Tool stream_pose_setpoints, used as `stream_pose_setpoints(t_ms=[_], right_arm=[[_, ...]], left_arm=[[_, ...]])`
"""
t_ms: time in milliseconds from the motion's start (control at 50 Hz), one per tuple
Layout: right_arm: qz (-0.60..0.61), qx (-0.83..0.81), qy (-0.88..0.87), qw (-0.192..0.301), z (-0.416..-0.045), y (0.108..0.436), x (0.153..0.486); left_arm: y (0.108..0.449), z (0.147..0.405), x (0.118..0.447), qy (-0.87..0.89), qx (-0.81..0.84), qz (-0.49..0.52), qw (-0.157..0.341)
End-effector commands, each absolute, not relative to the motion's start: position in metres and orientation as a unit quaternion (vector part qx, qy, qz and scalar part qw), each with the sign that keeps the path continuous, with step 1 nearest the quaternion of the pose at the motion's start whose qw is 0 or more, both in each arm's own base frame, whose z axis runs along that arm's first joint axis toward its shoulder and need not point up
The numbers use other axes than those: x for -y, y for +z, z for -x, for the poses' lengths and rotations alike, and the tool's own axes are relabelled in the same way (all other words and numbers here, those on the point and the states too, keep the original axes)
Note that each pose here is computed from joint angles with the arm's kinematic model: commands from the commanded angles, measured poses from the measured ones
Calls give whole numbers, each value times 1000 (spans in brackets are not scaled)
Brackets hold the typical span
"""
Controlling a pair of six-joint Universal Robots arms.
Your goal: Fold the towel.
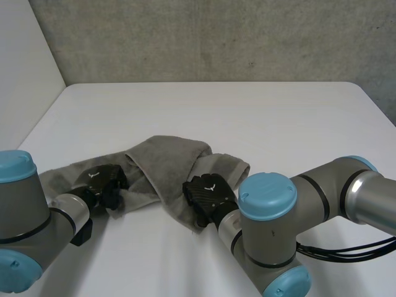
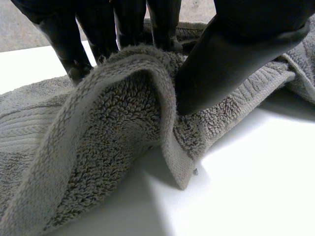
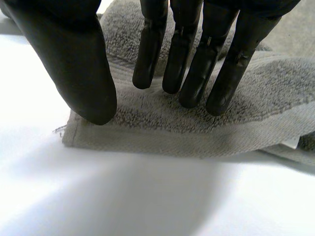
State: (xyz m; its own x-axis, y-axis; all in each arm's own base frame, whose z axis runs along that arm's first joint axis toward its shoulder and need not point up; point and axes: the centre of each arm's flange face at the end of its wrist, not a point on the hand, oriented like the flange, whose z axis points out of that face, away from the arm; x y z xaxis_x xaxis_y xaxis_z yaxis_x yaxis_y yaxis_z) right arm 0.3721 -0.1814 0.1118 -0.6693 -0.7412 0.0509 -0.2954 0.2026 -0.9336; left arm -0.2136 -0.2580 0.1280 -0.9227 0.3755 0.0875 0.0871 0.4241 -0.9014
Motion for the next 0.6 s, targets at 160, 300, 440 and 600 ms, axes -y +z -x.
stream_pose_setpoints(t_ms=[160, 300, 440, 600], right_arm=[[349, -746, -527, 210, -373, 110, 181], [359, -745, -525, 203, -373, 106, 181], [360, -746, -522, 201, -372, 103, 181], [361, -747, -520, 200, -373, 101, 181]], left_arm=[[128, 214, 258, 518, 832, 139, 139], [128, 214, 258, 518, 832, 139, 139], [128, 213, 258, 518, 833, 139, 139], [128, 213, 258, 518, 833, 139, 139]])
